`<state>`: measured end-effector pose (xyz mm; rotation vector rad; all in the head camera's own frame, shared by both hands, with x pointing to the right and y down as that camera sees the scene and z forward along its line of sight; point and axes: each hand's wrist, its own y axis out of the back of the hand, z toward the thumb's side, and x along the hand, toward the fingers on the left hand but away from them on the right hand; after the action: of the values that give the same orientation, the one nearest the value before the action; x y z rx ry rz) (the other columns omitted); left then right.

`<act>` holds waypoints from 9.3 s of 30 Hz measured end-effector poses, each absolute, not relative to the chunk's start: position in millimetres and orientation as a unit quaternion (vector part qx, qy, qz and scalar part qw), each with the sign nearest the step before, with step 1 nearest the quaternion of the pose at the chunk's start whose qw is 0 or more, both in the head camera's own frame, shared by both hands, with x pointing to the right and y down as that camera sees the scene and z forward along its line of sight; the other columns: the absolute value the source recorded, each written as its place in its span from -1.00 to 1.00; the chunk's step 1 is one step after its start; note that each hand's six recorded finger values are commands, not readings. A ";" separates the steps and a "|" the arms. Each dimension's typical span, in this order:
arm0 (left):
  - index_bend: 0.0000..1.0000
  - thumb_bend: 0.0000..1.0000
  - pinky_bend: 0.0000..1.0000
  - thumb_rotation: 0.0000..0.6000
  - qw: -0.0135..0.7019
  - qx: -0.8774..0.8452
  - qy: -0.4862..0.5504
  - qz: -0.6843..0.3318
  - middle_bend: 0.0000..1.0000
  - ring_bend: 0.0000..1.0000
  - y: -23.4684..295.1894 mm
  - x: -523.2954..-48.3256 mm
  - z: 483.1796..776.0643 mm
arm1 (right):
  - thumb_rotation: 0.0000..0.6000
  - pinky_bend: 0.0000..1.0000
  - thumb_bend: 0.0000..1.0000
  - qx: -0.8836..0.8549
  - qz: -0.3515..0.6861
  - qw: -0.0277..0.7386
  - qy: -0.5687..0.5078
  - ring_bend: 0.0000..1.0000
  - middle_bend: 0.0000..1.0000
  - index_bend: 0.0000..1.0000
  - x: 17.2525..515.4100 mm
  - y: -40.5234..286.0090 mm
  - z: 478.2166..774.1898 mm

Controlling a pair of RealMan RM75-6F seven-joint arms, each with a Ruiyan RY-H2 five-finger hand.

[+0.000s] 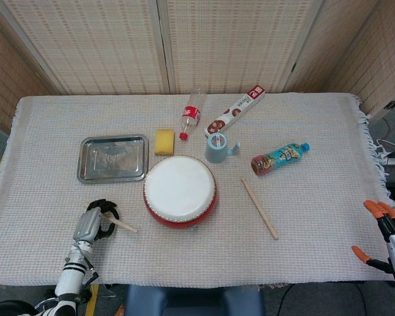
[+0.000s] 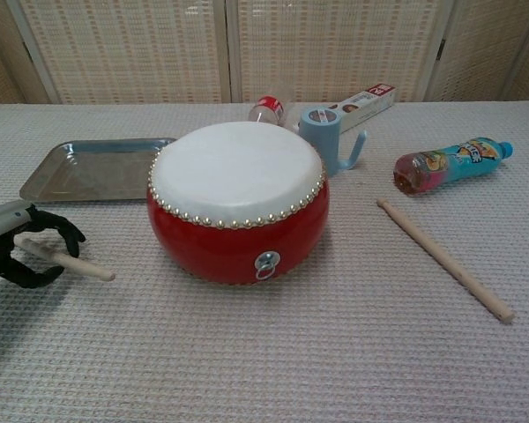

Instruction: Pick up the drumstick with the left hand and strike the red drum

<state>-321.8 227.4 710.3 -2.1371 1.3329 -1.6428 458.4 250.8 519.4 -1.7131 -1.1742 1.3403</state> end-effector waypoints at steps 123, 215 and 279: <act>0.45 -0.83 -0.28 1.00 -0.395 -0.694 0.555 -0.232 0.17 -0.02 218.1 -326.6 708.1 | 1.00 -0.62 -0.64 -0.650 0.520 0.325 -0.448 -0.92 -0.78 -0.77 461.0 251.2 521.9; 0.62 -1.00 0.39 1.00 -0.296 -0.770 0.490 -0.281 0.85 0.63 260.7 -293.8 712.6 | 1.00 -0.62 -0.64 -0.649 0.511 0.330 -0.457 -0.92 -0.78 -0.77 461.7 251.9 517.8; 1.00 0.78 1.00 1.00 0.281 -0.724 0.383 -0.500 1.00 1.00 153.2 -324.2 649.7 | 1.00 -0.62 -0.64 -0.638 0.472 0.403 -0.455 -0.92 -0.78 -0.77 440.0 217.1 493.2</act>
<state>-324.2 153.2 649.7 -1.9397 1.0273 -1.3413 440.0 217.1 493.2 -1.6128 -1.1503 1.1932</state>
